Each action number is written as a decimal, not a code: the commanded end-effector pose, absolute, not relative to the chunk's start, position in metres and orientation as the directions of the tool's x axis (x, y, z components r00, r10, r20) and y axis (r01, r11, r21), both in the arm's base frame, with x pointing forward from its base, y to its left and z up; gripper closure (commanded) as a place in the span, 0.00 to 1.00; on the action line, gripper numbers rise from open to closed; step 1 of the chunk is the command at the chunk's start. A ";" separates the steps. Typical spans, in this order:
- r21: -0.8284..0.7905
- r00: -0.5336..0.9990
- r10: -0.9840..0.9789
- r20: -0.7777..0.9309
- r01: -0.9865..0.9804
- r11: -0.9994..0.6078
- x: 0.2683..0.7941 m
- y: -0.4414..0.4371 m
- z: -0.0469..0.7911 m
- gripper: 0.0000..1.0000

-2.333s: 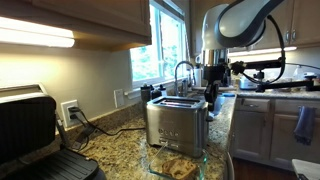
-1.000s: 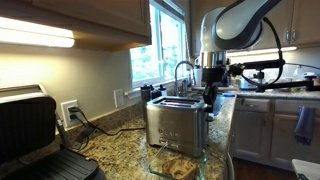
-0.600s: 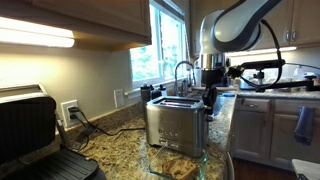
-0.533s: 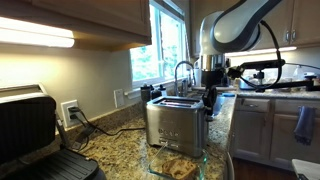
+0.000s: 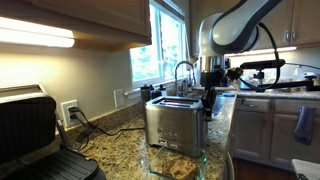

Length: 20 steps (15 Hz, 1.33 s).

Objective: Put the slice of bread in the toaster then push down the lever

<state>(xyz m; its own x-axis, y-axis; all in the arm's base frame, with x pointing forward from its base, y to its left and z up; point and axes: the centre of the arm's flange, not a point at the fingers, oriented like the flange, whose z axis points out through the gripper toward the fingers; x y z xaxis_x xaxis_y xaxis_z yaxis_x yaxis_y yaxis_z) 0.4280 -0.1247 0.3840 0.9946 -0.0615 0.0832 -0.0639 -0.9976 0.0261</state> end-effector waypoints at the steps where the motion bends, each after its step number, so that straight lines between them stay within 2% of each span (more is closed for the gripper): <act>1: 0.015 0.992 -0.065 0.109 -0.067 -0.998 0.443 -0.122 0.374 0.97; 6: 0.012 0.992 -0.069 0.108 -0.070 -0.997 0.444 -0.123 0.372 0.97; 15: -0.058 0.985 -0.080 0.150 -0.072 -0.996 0.409 -0.139 0.386 0.97; 20: -0.094 0.970 -0.082 0.227 -0.062 -0.994 0.389 -0.148 0.404 0.97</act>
<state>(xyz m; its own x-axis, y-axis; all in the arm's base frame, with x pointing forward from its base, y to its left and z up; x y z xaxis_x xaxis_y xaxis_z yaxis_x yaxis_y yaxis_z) 0.4179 -0.1472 0.3916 0.9862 -0.0869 0.1409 -0.0783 -0.9948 -0.0656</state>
